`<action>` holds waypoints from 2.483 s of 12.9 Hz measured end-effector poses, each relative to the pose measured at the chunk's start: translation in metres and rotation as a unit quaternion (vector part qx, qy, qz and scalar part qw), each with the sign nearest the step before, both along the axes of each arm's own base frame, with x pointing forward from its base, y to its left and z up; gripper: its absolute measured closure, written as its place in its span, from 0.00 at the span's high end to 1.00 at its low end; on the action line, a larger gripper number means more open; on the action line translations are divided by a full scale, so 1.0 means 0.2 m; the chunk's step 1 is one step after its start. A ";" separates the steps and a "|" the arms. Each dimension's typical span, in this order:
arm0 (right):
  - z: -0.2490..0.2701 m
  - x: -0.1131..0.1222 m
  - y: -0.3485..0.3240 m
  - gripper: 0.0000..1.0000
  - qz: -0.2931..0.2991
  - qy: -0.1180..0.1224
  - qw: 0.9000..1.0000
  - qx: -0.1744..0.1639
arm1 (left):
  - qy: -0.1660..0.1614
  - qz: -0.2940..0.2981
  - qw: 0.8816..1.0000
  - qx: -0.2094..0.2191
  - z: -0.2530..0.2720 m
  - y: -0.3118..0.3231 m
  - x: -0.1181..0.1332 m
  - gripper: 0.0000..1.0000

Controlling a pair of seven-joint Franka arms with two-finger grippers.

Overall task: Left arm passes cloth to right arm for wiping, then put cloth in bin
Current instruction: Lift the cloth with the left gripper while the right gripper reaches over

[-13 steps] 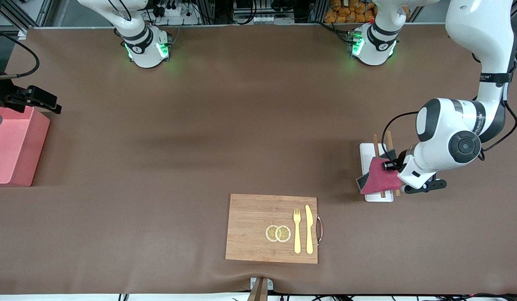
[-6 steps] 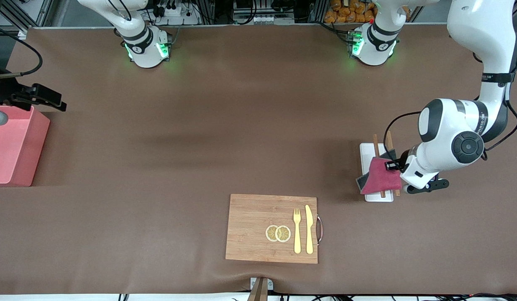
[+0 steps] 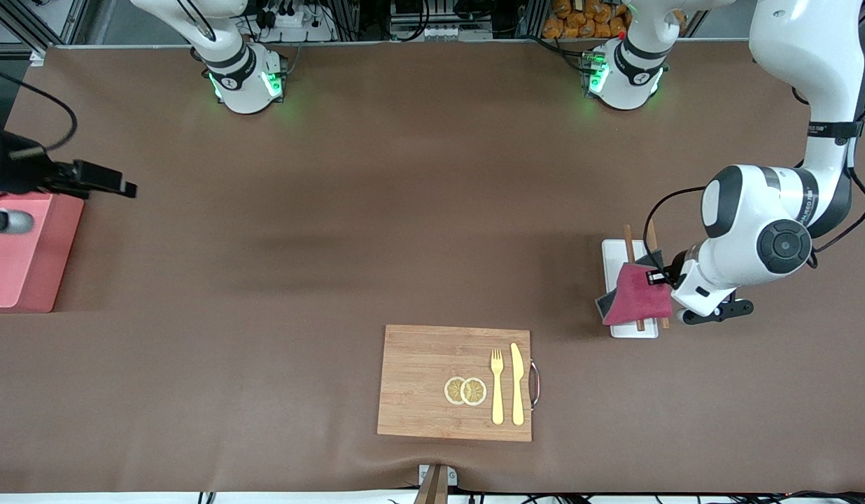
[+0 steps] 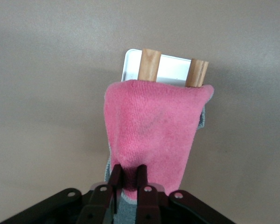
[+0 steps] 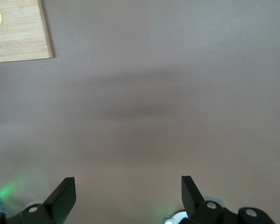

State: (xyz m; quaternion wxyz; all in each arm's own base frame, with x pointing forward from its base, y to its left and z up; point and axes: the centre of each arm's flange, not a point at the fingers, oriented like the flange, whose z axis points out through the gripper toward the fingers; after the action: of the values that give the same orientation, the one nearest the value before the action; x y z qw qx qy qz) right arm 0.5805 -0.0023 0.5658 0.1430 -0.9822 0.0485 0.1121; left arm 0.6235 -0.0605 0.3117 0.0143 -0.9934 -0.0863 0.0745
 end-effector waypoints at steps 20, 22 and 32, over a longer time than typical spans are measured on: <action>-0.46 0.14 0.23 1.00 -0.185 0.167 0.959 0.135 | -0.076 -0.049 0.994 -0.065 0.74 -1.33 -0.24 0.03; -0.50 0.16 0.26 1.00 -0.231 0.199 0.941 0.146 | -0.088 -0.019 0.992 -0.084 0.78 -1.60 -0.30 0.03; -1.11 0.42 0.58 1.00 -0.351 0.276 0.874 0.190 | -0.105 0.273 0.915 -0.279 0.73 -2.61 -0.67 0.03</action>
State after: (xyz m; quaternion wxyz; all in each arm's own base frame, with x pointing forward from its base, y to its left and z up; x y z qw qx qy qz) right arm 0.6649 0.1138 0.3439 0.3379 -0.7837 0.4051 0.3279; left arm 0.4904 -0.5829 0.4584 -0.2936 -0.8968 -0.3308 -0.0086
